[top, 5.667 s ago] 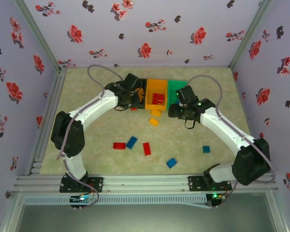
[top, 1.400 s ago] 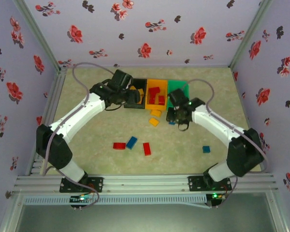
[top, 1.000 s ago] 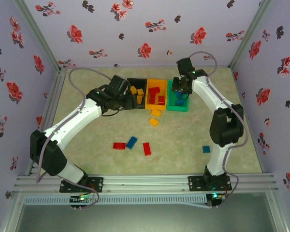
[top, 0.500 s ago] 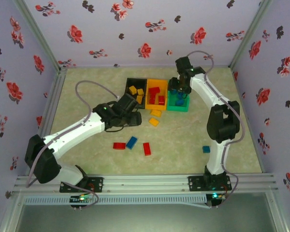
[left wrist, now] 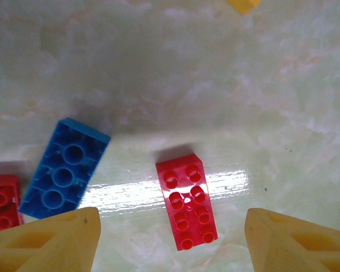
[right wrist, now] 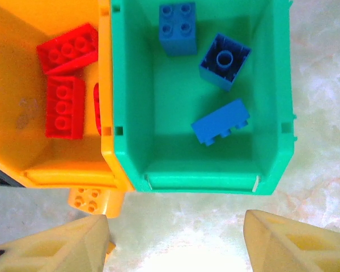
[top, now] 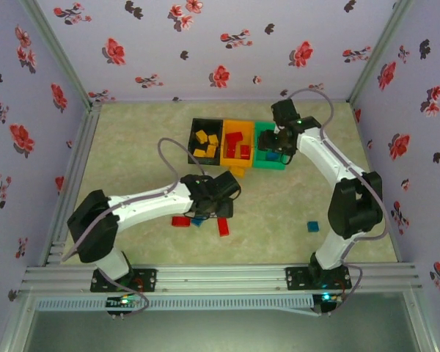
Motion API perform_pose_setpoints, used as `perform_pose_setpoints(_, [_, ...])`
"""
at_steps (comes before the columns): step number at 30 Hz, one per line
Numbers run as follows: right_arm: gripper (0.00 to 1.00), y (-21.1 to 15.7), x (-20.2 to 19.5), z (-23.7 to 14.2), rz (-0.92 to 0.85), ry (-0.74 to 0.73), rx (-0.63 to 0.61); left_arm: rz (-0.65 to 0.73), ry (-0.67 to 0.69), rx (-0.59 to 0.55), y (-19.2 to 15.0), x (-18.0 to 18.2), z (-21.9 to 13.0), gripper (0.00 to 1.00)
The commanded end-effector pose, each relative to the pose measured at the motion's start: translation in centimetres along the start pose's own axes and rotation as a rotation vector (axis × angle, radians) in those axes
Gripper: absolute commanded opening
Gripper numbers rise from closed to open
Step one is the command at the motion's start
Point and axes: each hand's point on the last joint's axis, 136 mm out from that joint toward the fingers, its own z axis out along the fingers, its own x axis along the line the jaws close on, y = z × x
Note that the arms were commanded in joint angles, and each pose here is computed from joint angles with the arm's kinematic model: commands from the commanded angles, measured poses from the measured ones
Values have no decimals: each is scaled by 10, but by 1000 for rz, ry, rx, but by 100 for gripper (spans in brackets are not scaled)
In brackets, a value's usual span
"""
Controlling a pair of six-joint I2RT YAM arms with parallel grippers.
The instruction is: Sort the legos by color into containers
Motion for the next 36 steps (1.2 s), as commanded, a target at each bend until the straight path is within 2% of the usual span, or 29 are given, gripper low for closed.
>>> perform_pose_setpoints(1, [65, -3, 6, -9, 11, 26, -24, -12, 10, 29, -7, -8, 1, 69])
perform_pose_setpoints(13, [65, -20, 2, -13, 18, 21, -18, 42, 35, 154, -34, -14, 34, 67])
perform_pose_setpoints(21, [65, -27, -3, -15, 26, 14, -16, 60, 48, 188, -39, -16, 52, 63])
perform_pose_setpoints(27, [65, -30, -7, -19, 28, 4, -21, 76, 50, 198, -39, -20, 58, 55])
perform_pose_setpoints(36, [65, -33, -11, -28, 30, -6, -39, 104, 41, 192, -30, -24, 58, 36])
